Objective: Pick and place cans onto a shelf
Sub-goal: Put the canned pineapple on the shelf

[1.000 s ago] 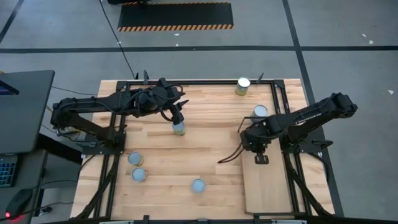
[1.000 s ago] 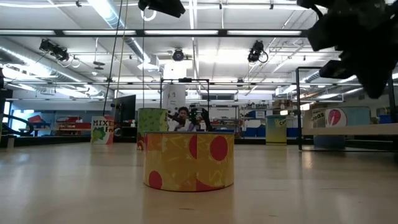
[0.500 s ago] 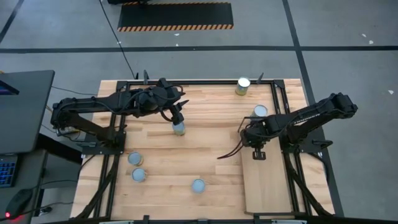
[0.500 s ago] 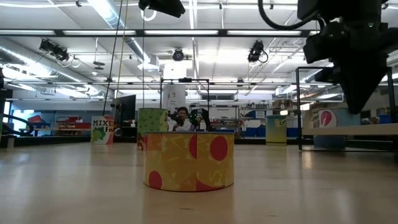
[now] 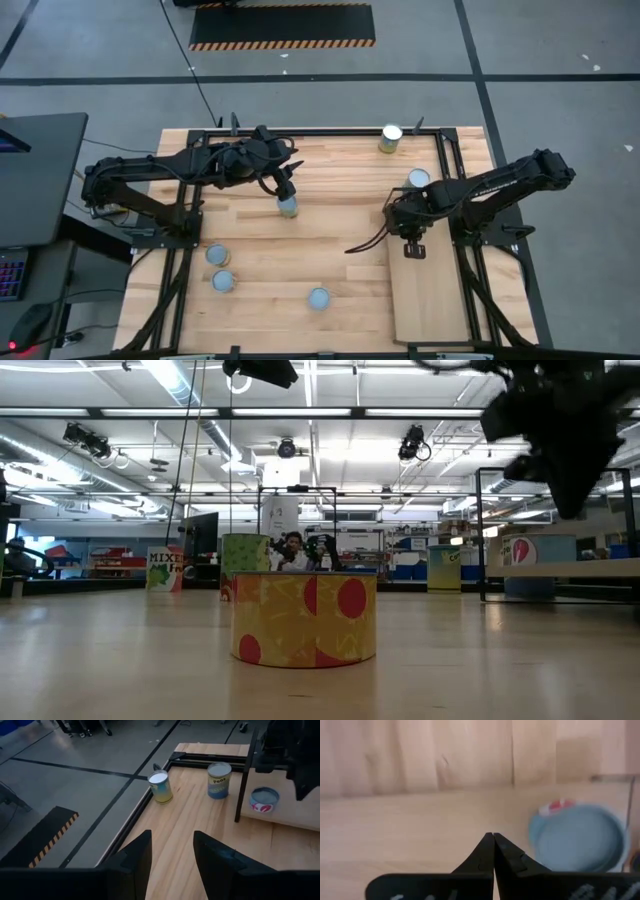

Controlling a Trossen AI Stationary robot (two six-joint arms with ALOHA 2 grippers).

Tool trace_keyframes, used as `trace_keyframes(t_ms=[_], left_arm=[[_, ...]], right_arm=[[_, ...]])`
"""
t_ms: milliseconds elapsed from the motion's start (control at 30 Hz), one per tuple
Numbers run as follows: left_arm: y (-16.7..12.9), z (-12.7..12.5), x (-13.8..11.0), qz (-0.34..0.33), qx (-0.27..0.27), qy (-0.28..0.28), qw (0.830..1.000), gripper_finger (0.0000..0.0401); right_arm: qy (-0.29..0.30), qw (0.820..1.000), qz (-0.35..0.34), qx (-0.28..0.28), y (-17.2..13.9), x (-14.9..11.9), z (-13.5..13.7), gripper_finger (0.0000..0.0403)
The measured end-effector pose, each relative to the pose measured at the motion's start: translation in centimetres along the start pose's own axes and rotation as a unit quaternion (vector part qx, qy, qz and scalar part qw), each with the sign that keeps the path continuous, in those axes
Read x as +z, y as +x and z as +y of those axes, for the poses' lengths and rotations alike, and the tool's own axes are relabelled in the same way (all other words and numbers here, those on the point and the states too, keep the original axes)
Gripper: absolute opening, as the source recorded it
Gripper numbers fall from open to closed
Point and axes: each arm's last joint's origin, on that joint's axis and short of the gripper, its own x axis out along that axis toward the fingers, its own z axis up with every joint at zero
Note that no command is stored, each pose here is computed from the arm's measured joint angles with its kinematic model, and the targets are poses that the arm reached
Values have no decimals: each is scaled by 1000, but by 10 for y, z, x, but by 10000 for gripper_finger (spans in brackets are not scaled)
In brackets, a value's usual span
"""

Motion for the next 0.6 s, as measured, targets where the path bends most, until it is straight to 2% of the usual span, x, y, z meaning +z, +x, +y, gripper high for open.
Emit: trace_keyframes(t_ms=[67, 167, 300, 467, 600], left_arm=[[-2, -1, -1, 3, -21, -1, 1000, 151], [-6, -3, -1, 9, -98, 0, 995, 151], [-12, -8, -6, 35, -167, -3, 985, 151], [-17, -16, -16, 87, -211, -11, 974, 151], [-26, -26, -30, 172, -265, -26, 948, 151]], right_arm=[[-15, 999, -35, 16, -12, 9, 9, 3], [-60, 993, -84, 61, -29, 19, 30, 2], [-100, 984, -125, 77, -40, 24, 55, 3], [-138, 979, -123, 81, -33, 45, 85, 3], [-176, 973, -124, 80, -26, 73, 107, 6]])
